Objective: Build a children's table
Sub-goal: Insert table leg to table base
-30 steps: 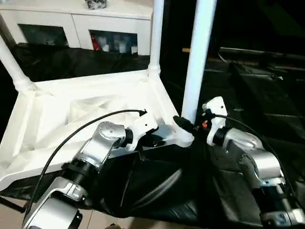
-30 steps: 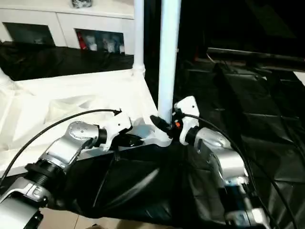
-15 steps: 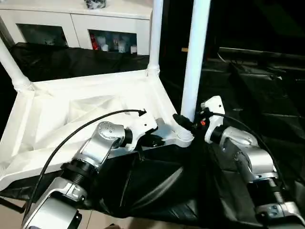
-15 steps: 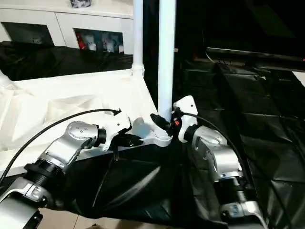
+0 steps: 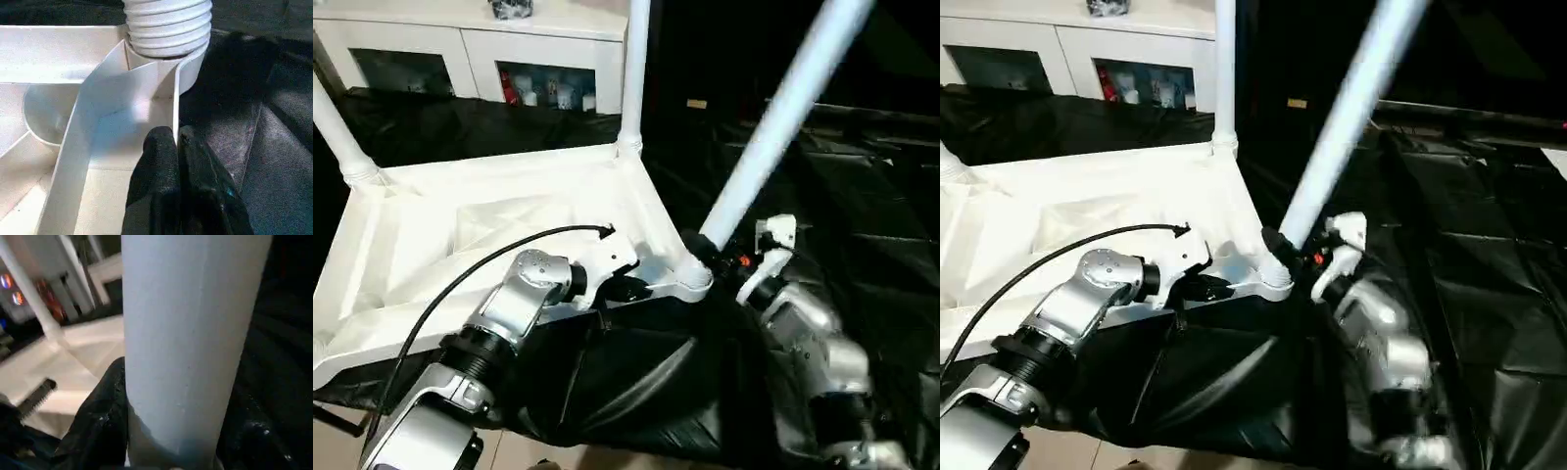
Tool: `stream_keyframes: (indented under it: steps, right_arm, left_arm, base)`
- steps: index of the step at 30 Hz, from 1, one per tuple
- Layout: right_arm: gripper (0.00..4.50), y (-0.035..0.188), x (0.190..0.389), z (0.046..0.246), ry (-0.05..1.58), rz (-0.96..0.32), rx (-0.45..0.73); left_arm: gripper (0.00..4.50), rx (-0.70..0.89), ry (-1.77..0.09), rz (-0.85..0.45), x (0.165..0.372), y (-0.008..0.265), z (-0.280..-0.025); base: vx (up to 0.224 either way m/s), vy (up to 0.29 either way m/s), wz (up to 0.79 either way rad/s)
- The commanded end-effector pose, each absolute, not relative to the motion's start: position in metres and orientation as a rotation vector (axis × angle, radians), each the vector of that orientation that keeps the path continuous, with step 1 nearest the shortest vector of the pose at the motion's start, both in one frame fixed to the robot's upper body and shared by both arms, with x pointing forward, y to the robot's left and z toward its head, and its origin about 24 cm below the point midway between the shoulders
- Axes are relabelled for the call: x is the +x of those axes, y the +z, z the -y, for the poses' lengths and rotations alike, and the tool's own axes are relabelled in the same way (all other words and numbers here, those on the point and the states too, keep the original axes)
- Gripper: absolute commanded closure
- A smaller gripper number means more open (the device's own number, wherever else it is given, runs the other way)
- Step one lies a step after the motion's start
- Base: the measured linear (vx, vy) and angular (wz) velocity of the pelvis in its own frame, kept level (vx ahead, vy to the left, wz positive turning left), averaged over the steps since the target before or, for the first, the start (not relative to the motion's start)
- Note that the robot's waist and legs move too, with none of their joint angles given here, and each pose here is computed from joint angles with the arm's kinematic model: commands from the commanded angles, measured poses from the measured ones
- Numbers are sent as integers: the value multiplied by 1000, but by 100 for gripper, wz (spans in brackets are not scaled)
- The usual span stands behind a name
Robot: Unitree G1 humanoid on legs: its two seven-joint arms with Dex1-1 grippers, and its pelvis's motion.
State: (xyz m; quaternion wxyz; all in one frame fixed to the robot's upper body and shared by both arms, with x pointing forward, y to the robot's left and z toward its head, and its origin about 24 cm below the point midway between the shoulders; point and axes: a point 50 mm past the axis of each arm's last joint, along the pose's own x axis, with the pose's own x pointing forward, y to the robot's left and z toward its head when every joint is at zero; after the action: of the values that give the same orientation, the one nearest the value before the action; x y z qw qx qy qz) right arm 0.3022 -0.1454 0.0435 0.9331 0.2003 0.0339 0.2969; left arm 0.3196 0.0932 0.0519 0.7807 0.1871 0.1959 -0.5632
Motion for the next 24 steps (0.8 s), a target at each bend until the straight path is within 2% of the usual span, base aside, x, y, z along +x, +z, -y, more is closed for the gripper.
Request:
stream_keyframes:
  steps: [1, 4, 10, 12, 19, 24]
  right_arm:
    - [262, 25, 293, 151, 558, -125, 421]
    - [262, 23, 289, 154, 536, -104, 411]
    - [262, 30, 285, 161, 498, -51, 258]
    - [262, 34, 285, 159, 531, -36, 187]
    - [262, 38, 287, 157, 587, -63, 123]
    - [262, 45, 296, 153, 688, -108, 57]
  left_arm:
    - [450, 390, -1145, -381, 328, 59, -96]
    - [450, 393, -1142, -379, 330, 60, -96]
    - [450, 410, -1139, -375, 332, 61, -97]
    - [450, 415, -1141, -375, 333, 61, -97]
    - [450, 425, -1150, -377, 333, 61, -98]
    - [450, 444, -1186, -379, 332, 62, -100]
  base:
    - [0, 0, 0]
    - [0, 0, 0]
    - [0, 0, 0]
    - [0, 0, 0]
    - [0, 0, 0]
    - [0, 0, 0]
